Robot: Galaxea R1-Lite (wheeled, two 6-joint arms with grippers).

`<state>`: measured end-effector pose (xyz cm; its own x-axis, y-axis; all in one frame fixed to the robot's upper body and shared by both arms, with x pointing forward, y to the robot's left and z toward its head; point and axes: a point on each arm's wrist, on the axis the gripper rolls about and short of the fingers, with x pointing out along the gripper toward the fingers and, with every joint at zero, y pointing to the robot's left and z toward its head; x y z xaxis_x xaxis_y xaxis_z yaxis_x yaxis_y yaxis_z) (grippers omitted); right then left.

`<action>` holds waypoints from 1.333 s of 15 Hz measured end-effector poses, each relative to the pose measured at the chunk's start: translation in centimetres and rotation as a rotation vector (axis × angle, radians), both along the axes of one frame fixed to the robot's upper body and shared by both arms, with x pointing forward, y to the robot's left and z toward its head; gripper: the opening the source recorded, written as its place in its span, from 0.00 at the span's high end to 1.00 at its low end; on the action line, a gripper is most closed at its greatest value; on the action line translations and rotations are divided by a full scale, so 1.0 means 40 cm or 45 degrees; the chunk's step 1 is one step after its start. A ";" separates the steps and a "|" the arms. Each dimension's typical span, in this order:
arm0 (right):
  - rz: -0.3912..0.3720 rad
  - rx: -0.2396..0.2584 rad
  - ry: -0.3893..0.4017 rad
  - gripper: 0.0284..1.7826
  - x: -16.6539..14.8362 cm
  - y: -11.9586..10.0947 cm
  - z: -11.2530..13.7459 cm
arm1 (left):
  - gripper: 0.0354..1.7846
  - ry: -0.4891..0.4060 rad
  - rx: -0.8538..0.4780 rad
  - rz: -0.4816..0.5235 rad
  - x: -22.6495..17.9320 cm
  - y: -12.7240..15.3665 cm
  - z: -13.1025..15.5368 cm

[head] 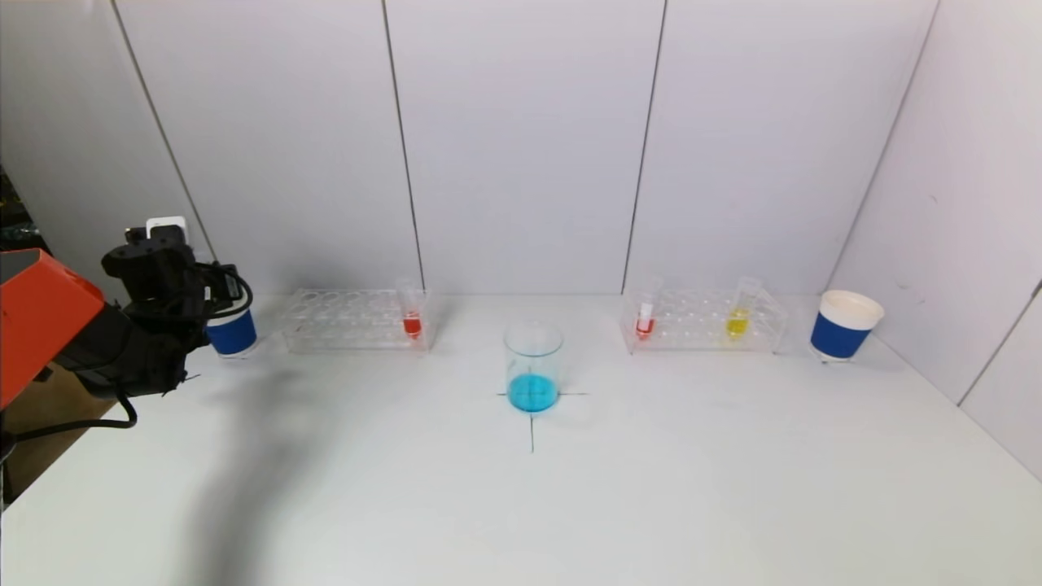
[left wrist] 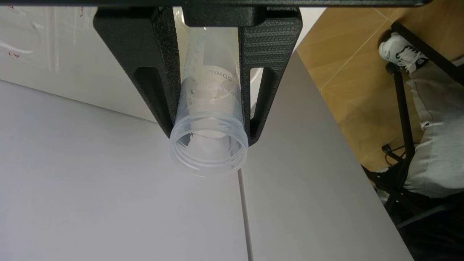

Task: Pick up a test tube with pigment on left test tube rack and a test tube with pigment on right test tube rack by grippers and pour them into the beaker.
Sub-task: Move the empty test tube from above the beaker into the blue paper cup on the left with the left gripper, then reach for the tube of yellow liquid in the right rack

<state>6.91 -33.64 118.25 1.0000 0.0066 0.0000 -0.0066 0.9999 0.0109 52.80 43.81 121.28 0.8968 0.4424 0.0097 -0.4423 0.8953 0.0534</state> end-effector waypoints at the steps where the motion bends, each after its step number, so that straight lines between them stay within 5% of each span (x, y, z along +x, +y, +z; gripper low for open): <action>1: -0.001 -0.001 0.000 0.01 0.000 0.000 0.000 | 0.75 0.000 0.000 -0.001 0.000 0.000 0.000; 11: 0.001 0.000 0.000 0.01 0.000 0.000 0.000 | 0.68 -0.003 0.001 0.004 0.000 0.000 0.002; 17: 0.001 0.000 0.000 0.01 0.000 0.000 0.000 | 0.20 -0.007 0.001 0.004 0.000 0.000 0.004; 20: 0.001 -0.001 0.000 0.01 0.000 0.000 0.000 | 0.04 -0.009 0.001 0.004 -0.001 0.000 0.006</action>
